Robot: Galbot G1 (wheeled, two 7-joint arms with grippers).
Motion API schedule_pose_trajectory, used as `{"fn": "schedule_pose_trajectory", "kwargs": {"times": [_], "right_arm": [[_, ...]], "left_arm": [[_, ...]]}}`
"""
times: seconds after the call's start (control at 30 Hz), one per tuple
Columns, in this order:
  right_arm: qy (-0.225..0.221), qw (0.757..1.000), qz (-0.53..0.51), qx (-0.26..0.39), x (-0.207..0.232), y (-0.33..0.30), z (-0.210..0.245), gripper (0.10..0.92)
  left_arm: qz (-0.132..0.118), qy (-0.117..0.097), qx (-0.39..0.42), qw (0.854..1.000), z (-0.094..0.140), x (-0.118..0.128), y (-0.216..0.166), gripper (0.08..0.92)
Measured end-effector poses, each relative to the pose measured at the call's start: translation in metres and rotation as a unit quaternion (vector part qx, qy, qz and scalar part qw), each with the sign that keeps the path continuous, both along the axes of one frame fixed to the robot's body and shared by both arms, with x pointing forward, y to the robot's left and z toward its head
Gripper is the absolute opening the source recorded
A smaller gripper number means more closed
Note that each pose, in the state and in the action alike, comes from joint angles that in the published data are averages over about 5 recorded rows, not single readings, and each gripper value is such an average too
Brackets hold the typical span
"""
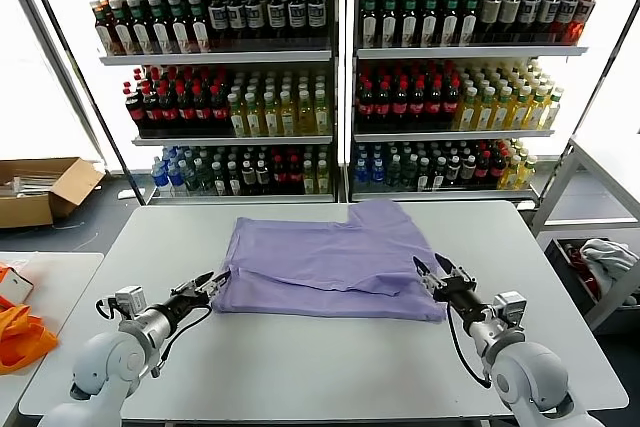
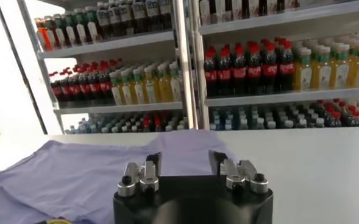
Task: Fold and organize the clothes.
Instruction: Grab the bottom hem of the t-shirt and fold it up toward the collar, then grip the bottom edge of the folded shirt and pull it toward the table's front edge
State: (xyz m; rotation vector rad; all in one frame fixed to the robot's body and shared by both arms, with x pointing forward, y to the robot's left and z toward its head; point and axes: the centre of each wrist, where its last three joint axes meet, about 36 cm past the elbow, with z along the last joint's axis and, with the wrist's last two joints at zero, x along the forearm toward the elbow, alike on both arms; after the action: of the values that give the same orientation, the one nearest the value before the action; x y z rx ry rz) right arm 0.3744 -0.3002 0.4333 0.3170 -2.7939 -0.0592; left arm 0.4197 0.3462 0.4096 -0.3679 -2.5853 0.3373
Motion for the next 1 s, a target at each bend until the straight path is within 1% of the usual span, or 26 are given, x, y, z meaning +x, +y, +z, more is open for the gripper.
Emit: {"fn": "schedule_pose_trajectory", "kwargs": {"times": [0.1, 0.2, 0.3, 0.37, 0.47, 0.67, 1.0], "right_arm": [[0.019, 1.000, -0.008, -0.010, -0.011, 0.001, -0.006, 0.800], [0.036, 0.999, -0.014, -0.016, -0.018, 0.003, -0.010, 0.820], [0.052, 0.998, -0.018, -0.020, -0.023, 0.007, -0.015, 0.788], [0.060, 0.998, -0.020, -0.021, -0.025, 0.009, -0.018, 0.733], [0.072, 0.997, -0.021, -0.021, -0.027, 0.014, -0.022, 0.646], [0.095, 0.995, -0.029, -0.024, -0.030, 0.019, -0.031, 0.473], [0.103, 0.994, -0.036, -0.017, -0.034, 0.020, -0.033, 0.187]], "left_arm": [[-0.001, 0.009, 0.005, 1.000, -0.006, -0.008, -0.003, 0.693], [0.000, 0.016, 0.009, 1.000, -0.011, -0.012, -0.006, 0.771], [0.001, 0.022, 0.012, 1.000, -0.014, -0.014, -0.008, 0.811], [0.001, 0.025, 0.013, 1.000, -0.016, -0.015, -0.008, 0.803], [0.000, 0.028, 0.015, 0.999, -0.018, -0.015, -0.009, 0.739], [-0.003, 0.034, 0.014, 0.999, -0.024, -0.015, -0.009, 0.566], [0.001, 0.038, 0.009, 0.999, -0.030, -0.018, -0.011, 0.272]]}}
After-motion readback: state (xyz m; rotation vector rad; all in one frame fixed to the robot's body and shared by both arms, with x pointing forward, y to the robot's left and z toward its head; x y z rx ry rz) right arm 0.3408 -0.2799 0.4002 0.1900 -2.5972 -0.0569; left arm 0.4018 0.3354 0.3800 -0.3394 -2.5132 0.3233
